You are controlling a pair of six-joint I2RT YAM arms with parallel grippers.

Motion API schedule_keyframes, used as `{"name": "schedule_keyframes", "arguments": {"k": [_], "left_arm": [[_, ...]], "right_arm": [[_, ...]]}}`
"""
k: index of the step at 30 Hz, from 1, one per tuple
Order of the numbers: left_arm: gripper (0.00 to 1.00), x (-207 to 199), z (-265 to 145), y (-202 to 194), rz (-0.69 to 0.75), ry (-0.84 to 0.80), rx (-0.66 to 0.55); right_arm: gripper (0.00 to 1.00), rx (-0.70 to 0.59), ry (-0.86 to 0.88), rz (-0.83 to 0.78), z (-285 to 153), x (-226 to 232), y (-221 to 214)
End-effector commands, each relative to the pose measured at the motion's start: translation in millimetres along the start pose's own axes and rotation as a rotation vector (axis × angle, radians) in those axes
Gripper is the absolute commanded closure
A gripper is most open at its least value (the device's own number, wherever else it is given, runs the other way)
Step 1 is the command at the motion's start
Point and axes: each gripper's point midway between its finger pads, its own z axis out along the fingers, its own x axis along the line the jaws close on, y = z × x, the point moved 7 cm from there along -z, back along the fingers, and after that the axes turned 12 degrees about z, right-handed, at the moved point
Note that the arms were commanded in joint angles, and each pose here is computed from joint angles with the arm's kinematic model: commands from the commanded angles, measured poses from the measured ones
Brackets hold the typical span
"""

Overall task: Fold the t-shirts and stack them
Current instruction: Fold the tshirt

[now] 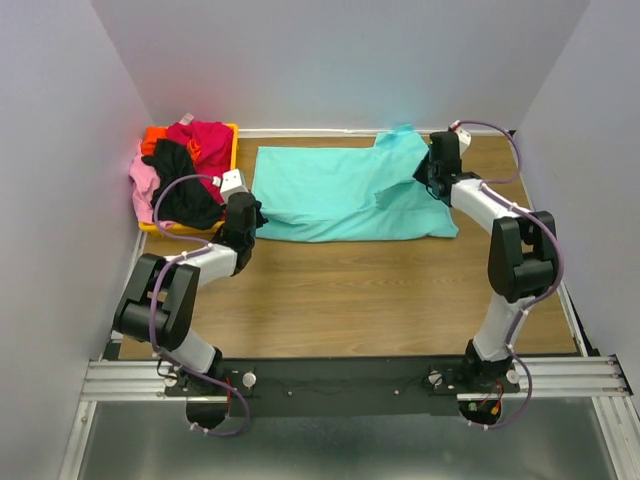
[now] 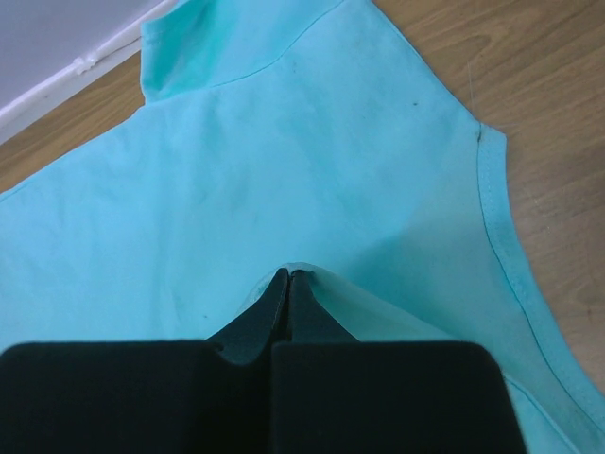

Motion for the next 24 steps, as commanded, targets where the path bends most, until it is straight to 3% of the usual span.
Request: {"name": "schedule_keyframes", "arguments": {"k": [1, 8, 10, 12, 13, 14, 16, 19, 22, 24], "left_arm": [[1.0, -3.9, 11.7, 10.2, 0.008, -0.008, -0.029], [1.0, -4.9, 22.5, 12.6, 0.014, 0.015, -0.011], [1.0, -5.4, 24.0, 17.2, 0.016, 0.025, -0.014], [0.9, -2.4, 23.1, 19.3, 0.023, 0.052, -0.002], [0.84, -0.5, 21.8, 17.9, 0.03, 0.064, 0.011], [0.44, 2.0, 18.6, 24.2, 0.025, 0.082, -0.005], [0.16, 4.5, 10.9, 30.4, 0.025, 0.093, -0.021], [0.04, 7.6, 2.5, 36.7, 0.023, 0.096, -0.043], [0.02, 2.8, -6.1, 45.4, 0.031, 0.06, -0.07], [0.02, -5.3, -10.3, 49.7, 0.054, 0.021, -0.088]], "right_arm": [[0.99, -0.01, 0.012, -0.03, 15.3, 6.9, 5.7], [0.99, 0.0, 0.013, -0.038, 31.5, 10.5, 1.9], [0.89, 0.004, 0.03, -0.042, 32.3, 14.6, 4.6], [0.77, 0.001, 0.056, -0.046, 28.9, 21.3, 9.7], [0.6, 0.003, 0.062, -0.049, 27.3, 22.1, 11.3], [0.51, -0.01, 0.082, -0.047, 20.6, 26.9, 17.9], [0.3, -0.019, 0.088, -0.049, 12.4, 27.6, 22.1], [0.24, -0.027, 0.093, -0.055, -6.4, 23.2, 24.9], [0.23, -0.015, 0.12, -0.059, -24.6, 19.9, 23.6], [0.23, 0.059, 0.127, -0.067, -30.3, 6.1, 2.6]]}}
